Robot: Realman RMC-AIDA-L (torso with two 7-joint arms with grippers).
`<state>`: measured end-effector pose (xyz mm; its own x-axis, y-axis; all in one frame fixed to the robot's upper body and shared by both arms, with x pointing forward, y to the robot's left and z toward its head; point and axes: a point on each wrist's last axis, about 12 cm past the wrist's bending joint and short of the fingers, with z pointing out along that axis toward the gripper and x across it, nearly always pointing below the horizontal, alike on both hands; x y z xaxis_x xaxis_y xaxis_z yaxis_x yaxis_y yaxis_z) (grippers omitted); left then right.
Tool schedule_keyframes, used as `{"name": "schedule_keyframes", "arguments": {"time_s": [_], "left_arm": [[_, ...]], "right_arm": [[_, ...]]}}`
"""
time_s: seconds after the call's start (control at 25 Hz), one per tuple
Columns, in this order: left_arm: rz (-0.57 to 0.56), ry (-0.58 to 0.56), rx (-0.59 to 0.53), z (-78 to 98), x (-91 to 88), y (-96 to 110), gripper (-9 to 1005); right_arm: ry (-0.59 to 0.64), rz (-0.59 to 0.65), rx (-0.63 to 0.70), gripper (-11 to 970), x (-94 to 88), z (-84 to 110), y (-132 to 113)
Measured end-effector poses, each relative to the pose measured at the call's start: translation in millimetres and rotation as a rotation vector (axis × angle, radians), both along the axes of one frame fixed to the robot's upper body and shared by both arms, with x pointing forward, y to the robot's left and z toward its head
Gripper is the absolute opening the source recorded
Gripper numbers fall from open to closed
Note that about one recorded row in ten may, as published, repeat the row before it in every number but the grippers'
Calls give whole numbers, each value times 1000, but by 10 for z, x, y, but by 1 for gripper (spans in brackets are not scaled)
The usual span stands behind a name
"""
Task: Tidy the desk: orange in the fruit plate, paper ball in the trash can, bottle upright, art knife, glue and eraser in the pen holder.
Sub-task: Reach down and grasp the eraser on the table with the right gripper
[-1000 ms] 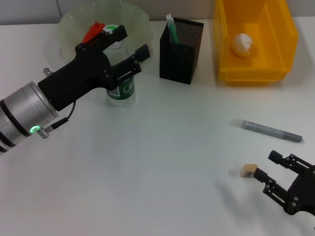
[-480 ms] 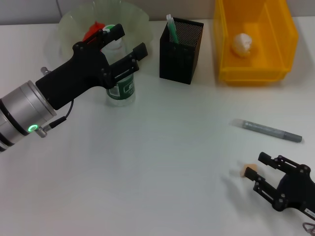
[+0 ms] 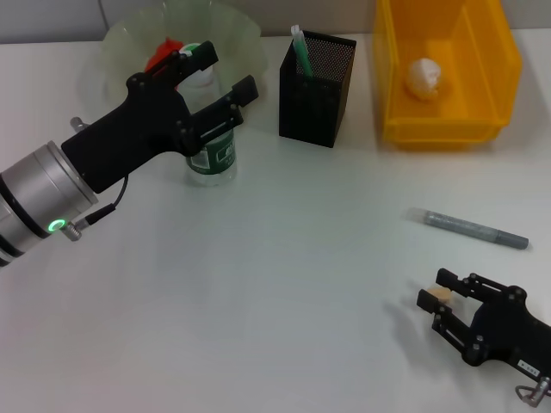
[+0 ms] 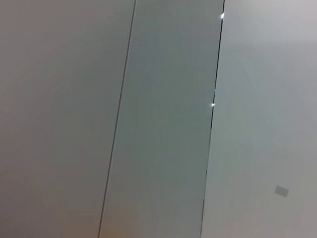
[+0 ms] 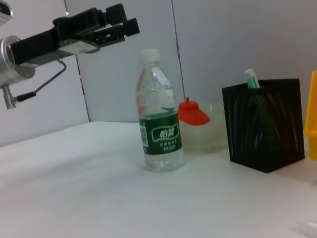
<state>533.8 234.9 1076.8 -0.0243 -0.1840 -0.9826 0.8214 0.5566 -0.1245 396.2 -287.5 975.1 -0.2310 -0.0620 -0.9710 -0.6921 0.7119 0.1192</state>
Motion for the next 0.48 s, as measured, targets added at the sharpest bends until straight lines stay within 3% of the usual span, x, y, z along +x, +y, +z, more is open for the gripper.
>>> {"name": "schedule_keyframes", "arguments": {"time_s": [0.48], "left_arm": [[8,-1,2,-8,-16,28,746]], "right_arm": [[28,-5,2,338,29,-24,23]]}}
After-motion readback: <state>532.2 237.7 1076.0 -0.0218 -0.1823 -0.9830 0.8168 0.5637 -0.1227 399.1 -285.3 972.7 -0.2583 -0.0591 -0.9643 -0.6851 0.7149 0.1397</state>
